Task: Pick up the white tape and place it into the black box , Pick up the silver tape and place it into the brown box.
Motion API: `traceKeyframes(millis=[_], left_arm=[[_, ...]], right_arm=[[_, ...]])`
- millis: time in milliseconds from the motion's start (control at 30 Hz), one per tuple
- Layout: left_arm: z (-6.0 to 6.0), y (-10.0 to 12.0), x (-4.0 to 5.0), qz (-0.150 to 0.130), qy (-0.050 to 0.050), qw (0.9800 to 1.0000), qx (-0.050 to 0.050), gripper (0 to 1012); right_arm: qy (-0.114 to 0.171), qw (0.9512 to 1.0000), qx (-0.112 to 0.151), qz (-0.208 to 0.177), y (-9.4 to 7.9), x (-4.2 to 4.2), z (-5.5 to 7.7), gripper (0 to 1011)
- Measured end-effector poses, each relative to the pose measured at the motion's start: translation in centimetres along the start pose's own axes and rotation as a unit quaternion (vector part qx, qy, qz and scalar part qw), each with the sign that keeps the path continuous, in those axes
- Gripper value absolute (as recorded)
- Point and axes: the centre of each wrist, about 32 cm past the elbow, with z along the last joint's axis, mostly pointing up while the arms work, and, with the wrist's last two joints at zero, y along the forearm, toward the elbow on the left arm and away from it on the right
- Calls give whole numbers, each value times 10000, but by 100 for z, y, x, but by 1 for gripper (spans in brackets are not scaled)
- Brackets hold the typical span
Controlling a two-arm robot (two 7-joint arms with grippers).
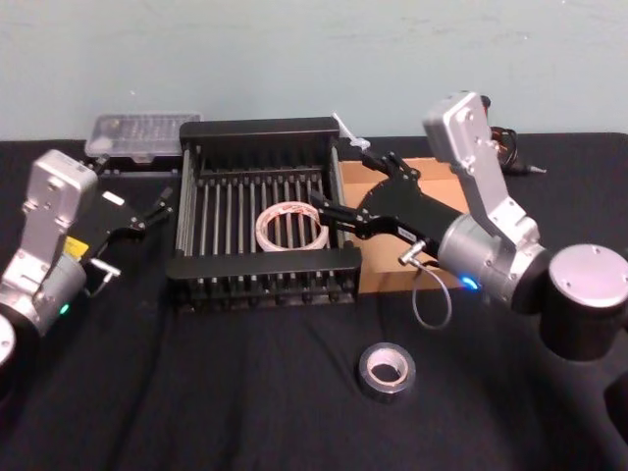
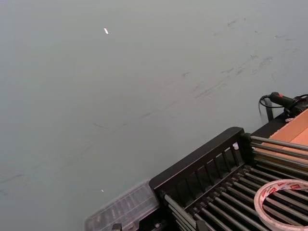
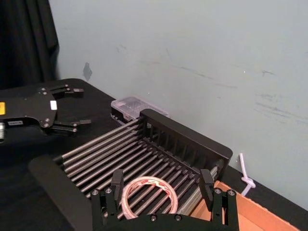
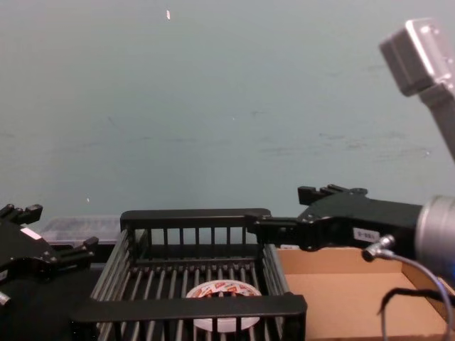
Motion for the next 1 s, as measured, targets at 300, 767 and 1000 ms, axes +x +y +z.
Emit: traceKeyframes(millis=[300,767,1000], left_arm=[[0,0,0,0,0,10000,0,1001],[0,0,0,0,0,10000,0,1001],[0,0,0,0,1,10000,0,1001]], right_arm=[[106,9999,-46,-13,-270,-90,-34,1002],[-32,9995,-220,-213,-658,-257,-9,1002],[-1,9992,-311,-234,-828,-325,-20,1002]])
